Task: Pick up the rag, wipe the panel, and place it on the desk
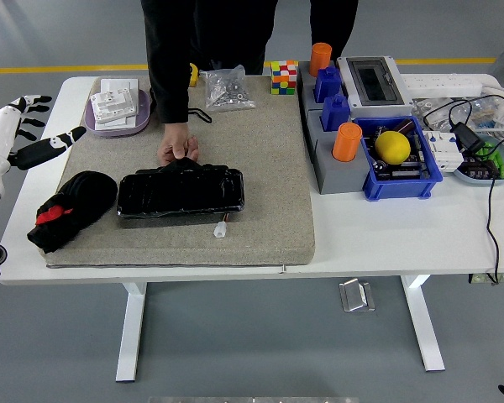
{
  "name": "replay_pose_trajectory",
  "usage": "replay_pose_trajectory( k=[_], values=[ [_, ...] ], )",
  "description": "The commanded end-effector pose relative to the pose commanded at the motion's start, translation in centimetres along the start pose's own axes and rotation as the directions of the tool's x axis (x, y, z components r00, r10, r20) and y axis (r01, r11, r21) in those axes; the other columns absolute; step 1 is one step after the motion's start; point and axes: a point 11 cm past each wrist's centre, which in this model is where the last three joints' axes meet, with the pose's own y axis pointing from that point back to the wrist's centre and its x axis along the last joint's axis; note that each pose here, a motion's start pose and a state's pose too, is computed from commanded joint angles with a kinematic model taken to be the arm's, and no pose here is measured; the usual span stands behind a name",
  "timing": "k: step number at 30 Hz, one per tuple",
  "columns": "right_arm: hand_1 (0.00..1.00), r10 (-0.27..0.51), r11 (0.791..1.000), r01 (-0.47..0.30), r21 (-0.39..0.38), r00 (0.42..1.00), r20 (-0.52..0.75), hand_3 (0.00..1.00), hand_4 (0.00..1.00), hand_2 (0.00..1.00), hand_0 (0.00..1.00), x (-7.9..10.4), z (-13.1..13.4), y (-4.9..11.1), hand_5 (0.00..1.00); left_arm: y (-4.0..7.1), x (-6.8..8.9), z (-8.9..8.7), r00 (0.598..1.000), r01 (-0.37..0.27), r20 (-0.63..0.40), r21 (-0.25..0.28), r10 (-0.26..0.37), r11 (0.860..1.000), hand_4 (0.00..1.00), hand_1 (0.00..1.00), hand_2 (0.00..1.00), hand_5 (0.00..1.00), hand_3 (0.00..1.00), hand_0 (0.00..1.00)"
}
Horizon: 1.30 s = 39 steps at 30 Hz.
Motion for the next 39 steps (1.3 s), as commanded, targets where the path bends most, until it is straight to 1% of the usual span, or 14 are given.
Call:
replay_pose_trajectory(
  k=[7, 10, 11, 15, 17, 23, 26, 30, 39],
  values=[
    [0.598, -0.001, 1.0, 0.001, -0.001, 1.0, -0.002, 0.628, 0.998, 0.708, 0.767, -0.1, 0.1, 0.0, 0.563, 0.2, 1.2, 1.8, 1.0, -0.002, 0.001, -0.03, 0.002, 1.0, 0.998, 0.648, 0.783, 0.692, 0.81, 0.452],
    [0.598, -0.001, 1.0, 0.001, -0.003, 1.0, -0.002, 0.628, 0.998, 0.708, 0.767, 0.0, 0.2, 0.0, 0.563, 0.5, 1.7, 2.3, 1.0, -0.003, 0.0, -0.033, 0.003, 0.999, 0.998, 0.648, 0.783, 0.692, 0.81, 0.452],
    [0.599, 0.0, 1.0, 0.0, -0.005, 1.0, -0.003, 0.628, 0.998, 0.707, 0.767, 0.1, 0.3, 0.0, 0.561, 0.5, 1.9, 2.4, 1.0, -0.003, 0.002, -0.032, 0.003, 0.999, 0.998, 0.649, 0.784, 0.709, 0.805, 0.453],
    [0.599, 0.004, 1.0, -0.004, -0.011, 1.0, -0.004, 0.628, 0.998, 0.707, 0.767, 0.3, 0.5, 0.0, 0.561, 0.6, 2.4, 2.1, 1.0, -0.009, 0.002, -0.018, 0.009, 1.0, 0.998, 0.649, 0.784, 0.709, 0.805, 0.453],
    [0.599, 0.005, 1.0, -0.005, -0.013, 1.0, -0.005, 0.629, 0.998, 0.708, 0.767, 0.4, 0.5, 0.0, 0.559, 0.6, 2.8, 1.8, 1.0, -0.022, 0.002, -0.01, 0.022, 1.0, 0.998, 0.65, 0.783, 0.718, 0.804, 0.453],
    [0.599, 0.005, 1.0, -0.005, -0.014, 1.0, -0.015, 0.629, 0.998, 0.708, 0.767, 0.3, 0.4, 0.0, 0.56, 0.6, 3.4, 1.6, 0.999, -0.044, -0.007, -0.001, 0.044, 0.999, 0.998, 0.65, 0.782, 0.719, 0.804, 0.454],
    [0.599, 0.006, 1.0, -0.006, -0.012, 1.0, -0.018, 0.629, 0.998, 0.708, 0.767, 0.2, 0.3, 0.0, 0.56, 0.6, 3.4, 1.9, 0.999, -0.046, -0.015, -0.007, 0.046, 0.999, 0.998, 0.65, 0.782, 0.719, 0.804, 0.454],
    [0.6, 0.007, 1.0, -0.007, -0.01, 1.0, -0.021, 0.63, 0.998, 0.708, 0.767, 0.2, 0.1, 0.0, 0.561, 0.7, 3.1, 2.0, 0.999, -0.034, -0.022, -0.006, 0.034, 0.999, 0.998, 0.65, 0.779, 0.72, 0.804, 0.453],
    [0.599, 0.009, 1.0, -0.009, -0.014, 0.999, -0.039, 0.633, 0.998, 0.708, 0.767, 0.1, 0.1, 0.0, 0.562, 1.1, 2.4, 1.3, 0.998, -0.031, -0.049, 0.013, 0.031, 0.999, 0.998, 0.65, 0.778, 0.72, 0.801, 0.453]
  ],
)
